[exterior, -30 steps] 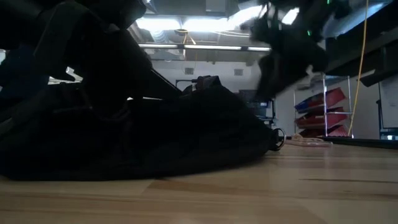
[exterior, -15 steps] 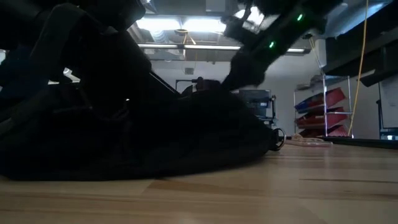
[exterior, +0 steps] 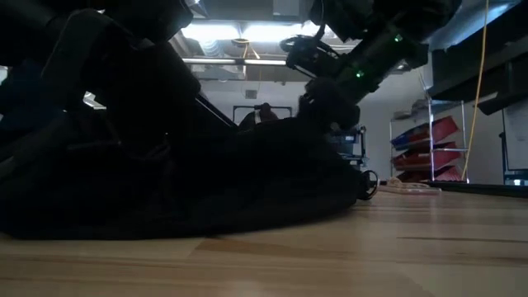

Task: Unpack backpack
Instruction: Open the black backpack

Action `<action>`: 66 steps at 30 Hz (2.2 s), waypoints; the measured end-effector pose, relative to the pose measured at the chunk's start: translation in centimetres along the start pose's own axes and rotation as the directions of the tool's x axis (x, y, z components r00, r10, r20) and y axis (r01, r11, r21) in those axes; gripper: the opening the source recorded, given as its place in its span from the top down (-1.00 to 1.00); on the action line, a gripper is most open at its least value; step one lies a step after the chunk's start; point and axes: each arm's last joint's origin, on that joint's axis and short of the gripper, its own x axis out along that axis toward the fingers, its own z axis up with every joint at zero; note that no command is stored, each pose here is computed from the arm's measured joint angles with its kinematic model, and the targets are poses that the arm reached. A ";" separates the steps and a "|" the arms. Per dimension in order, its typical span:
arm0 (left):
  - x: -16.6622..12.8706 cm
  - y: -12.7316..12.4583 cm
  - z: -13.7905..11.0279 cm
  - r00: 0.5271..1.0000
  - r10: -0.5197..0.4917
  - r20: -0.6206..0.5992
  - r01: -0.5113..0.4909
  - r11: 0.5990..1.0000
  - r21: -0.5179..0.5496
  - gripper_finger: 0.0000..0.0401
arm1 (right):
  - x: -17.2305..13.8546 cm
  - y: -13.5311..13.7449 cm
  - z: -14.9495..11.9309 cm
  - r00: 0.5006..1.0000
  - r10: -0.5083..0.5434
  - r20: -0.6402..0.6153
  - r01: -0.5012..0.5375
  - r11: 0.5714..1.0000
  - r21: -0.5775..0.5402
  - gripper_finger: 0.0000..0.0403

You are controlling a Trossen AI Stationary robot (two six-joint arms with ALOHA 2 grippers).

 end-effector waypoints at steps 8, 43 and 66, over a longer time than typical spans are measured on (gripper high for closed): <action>0.1 0.1 -0.1 1.000 0.005 -0.006 -0.005 1.000 0.003 -0.55 | 2.7 -0.8 1.0 0.971 0.018 0.239 -0.016 1.000 -0.010 0.69; -4.7 4.8 2.0 0.936 0.309 -0.171 -0.301 0.951 0.072 -0.55 | 4.7 -1.5 4.6 0.887 0.103 0.450 -0.103 0.994 -0.024 0.69; -4.8 4.3 2.6 0.965 0.222 -0.140 -0.222 0.975 0.014 -0.55 | 7.5 -0.9 3.9 0.967 0.121 0.224 -0.108 0.992 -0.068 0.70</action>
